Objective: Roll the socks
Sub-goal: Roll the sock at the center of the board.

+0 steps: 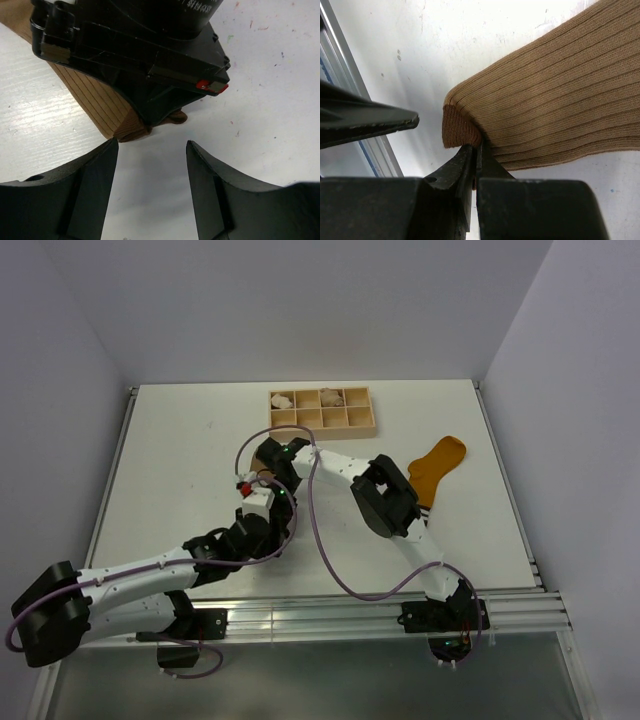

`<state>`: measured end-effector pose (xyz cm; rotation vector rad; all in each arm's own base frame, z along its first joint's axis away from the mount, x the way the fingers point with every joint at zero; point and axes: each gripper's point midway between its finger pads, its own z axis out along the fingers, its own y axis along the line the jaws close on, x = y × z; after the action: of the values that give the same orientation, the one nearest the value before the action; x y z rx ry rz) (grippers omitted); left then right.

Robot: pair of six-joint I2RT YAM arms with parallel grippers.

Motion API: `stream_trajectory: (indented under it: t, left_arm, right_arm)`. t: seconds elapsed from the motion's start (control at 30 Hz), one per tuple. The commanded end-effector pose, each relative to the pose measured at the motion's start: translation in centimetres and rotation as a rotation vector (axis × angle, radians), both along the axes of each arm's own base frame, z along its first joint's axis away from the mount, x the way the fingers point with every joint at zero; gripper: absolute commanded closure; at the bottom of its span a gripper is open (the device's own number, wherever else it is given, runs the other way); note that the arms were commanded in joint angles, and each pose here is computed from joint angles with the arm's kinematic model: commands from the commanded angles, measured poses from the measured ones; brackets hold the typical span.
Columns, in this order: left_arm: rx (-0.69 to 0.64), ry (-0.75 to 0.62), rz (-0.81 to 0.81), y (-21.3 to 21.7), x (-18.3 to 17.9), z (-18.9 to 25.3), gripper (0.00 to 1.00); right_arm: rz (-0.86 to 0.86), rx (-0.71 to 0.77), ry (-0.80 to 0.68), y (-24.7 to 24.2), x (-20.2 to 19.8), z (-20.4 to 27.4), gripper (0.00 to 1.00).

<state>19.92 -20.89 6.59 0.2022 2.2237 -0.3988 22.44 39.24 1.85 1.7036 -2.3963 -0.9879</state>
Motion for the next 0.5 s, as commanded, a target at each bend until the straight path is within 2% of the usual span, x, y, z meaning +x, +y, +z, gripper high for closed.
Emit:
stream_trajectory:
  t: [0.0, 0.17, 0.47]
  left_arm:
    - [-0.026, -0.054, -0.043, -1.5, 0.8, 1.6, 0.37]
    - [-0.026, -0.091, -0.074, -2.1, 1.2, 1.8, 0.36]
    - [-0.019, -0.096, -0.184, -4.2, 2.2, 1.2, 0.36]
  right_arm:
    - [0.034, -0.179, -0.044, -4.6, 0.9, -3.8, 0.97]
    - [0.007, -0.234, -0.047, -6.9, 1.8, -4.1, 0.97]
    - [-0.029, -0.223, -0.024, -9.1, 2.4, -3.7, 0.96]
